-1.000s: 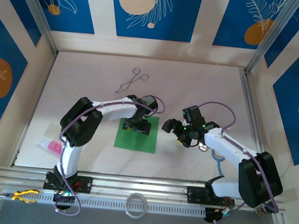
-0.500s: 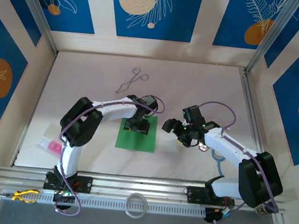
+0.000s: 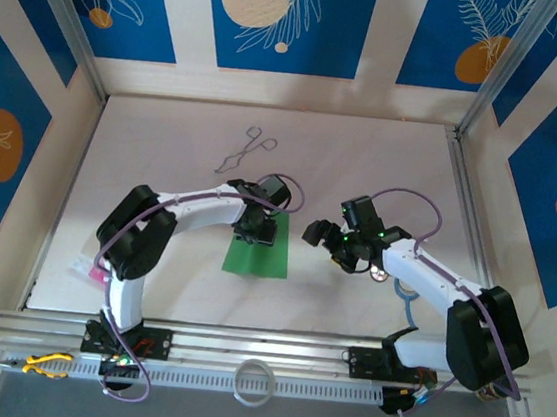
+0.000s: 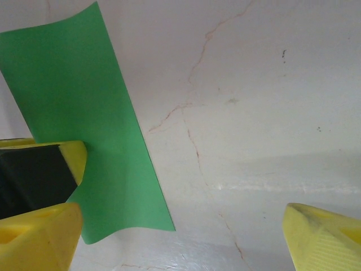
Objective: Fold a paper plane with a square sheet of paper (pick it up from the middle)
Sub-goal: First fold the square sheet of paper in half at the center of the table, then hold the square sheet of paper at the center of the table.
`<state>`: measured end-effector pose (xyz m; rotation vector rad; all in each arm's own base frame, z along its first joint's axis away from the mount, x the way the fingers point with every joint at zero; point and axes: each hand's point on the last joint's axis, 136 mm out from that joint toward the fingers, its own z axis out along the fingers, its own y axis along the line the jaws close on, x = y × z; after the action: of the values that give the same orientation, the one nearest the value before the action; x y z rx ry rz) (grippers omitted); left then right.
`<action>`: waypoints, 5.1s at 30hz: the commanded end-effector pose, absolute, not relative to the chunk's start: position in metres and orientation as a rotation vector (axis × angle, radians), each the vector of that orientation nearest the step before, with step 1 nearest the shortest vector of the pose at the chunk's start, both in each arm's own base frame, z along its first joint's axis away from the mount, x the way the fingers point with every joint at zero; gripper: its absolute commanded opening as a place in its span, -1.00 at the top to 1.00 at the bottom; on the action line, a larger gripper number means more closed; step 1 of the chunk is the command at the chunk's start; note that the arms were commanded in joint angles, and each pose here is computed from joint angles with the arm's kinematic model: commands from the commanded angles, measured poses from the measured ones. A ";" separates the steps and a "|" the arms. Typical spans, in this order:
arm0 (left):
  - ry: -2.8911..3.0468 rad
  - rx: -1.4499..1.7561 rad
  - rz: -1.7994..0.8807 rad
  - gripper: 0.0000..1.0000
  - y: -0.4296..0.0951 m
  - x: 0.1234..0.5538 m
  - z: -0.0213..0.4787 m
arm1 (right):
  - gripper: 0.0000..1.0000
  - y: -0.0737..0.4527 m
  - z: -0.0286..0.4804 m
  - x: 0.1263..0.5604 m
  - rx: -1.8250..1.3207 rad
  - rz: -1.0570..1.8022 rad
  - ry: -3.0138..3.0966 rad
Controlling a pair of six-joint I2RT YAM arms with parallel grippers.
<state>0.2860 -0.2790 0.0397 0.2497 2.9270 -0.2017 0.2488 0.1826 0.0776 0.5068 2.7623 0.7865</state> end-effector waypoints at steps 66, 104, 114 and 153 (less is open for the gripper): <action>2.800 -0.025 -0.804 0.03 -0.279 0.280 0.044 | -0.53 0.220 0.085 0.253 0.390 1.107 2.748; 2.855 0.017 -0.592 0.07 -0.256 0.280 0.036 | -0.57 0.220 0.074 0.249 0.408 1.063 2.783; 2.907 0.093 -0.600 0.07 -0.263 0.277 0.027 | -0.58 0.220 0.071 0.248 0.407 1.056 2.792; 2.965 0.219 -0.604 -0.02 -0.271 0.273 0.006 | -0.59 0.218 0.070 0.248 0.412 1.030 2.803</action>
<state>0.2765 -0.2667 0.0238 0.1670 2.9353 -0.5775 0.2473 0.2154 0.0651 0.4318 2.7977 1.0371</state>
